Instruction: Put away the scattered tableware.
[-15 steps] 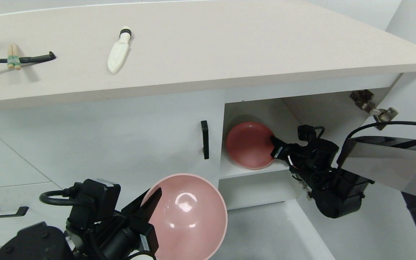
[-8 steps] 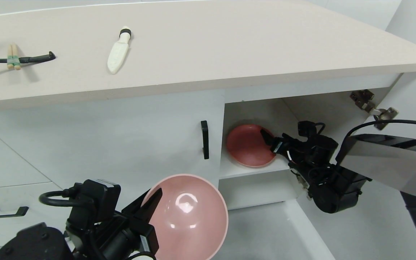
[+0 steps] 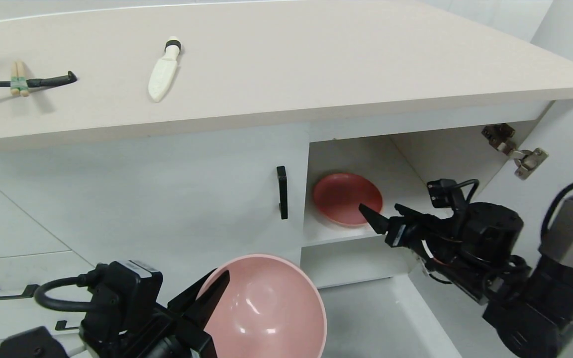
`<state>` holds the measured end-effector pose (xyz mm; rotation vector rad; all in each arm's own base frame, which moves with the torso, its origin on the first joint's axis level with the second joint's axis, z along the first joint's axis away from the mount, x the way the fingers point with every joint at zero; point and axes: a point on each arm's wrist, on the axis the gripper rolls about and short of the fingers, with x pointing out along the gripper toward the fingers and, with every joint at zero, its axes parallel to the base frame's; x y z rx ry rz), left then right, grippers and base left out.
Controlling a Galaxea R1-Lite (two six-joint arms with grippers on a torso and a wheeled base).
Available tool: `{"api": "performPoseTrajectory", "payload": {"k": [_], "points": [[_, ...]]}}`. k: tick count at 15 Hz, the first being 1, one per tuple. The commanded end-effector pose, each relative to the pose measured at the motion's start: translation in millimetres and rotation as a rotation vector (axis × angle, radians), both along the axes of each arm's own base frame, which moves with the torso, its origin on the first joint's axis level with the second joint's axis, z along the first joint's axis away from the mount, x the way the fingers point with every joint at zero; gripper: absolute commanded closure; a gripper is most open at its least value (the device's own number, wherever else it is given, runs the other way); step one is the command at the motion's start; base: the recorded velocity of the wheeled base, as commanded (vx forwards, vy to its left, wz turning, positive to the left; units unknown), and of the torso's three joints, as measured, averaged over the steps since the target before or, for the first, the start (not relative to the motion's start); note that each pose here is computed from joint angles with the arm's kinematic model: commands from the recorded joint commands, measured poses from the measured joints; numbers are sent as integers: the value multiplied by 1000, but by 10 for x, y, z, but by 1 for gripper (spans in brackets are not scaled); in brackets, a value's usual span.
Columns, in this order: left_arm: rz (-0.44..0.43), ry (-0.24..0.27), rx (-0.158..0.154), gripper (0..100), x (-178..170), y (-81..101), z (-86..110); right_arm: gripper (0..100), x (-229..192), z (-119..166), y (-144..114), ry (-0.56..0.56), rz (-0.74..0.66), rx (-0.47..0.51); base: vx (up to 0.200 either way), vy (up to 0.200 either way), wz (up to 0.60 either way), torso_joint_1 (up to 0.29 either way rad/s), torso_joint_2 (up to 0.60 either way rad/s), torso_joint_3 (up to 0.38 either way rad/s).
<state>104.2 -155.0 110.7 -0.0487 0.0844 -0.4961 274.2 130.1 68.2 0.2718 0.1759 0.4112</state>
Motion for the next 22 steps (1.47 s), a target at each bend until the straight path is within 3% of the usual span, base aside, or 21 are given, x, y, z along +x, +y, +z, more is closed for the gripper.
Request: {"api": "performPoseTrajectory", "payload": {"k": [1,4,9,10,11,12,13,14,16,19,20,22], "points": [[-29,-18,-21,100,-67,11,55,0,-858,611,-133,-135,111,63,0,0,0,0,0,0],[-29,-10,-7,100,-60,-5,27,0,-1268,603,-346,-168,139,-32,0,0,0,0,0,0],[-36,0,21,100,-50,-44,-22,0,-1278,611,-342,-195,145,-72,0,0,0,0,0,0],[-47,-7,50,100,-59,-63,-42,0,-1269,593,-330,-197,150,-97,0,0,0,0,0,0],[-59,-40,120,100,-57,-98,-60,0,-1251,546,-299,-210,165,-174,0,0,0,0,0,0],[-65,-77,166,100,-44,-130,-45,0,-1244,530,-288,-212,169,-196,0,0,0,0,0,0],[-68,-112,199,100,-18,-180,-24,0,-1251,530,-279,-212,175,-194,0,0,0,0,0,0],[-68,-112,199,100,-18,-180,-24,0,-1251,530,-278,-213,176,-195,0,0,0,0,0,0],[-70,-163,228,100,94,-396,3,0,-1252,530,-276,-212,176,-193,0,0,0,0,0,0],[-72,-176,260,100,260,-717,-107,0,-1246,530,-286,-211,170,-194,0,0,0,0,0,0],[-72,-182,265,100,330,-852,-156,0,-1243,532,-294,-212,165,-194,0,0,0,0,0,0],[-75,-197,245,100,422,-1072,-195,0,-1234,535,-311,-212,154,-193,0,0,0,0,0,0]]}}
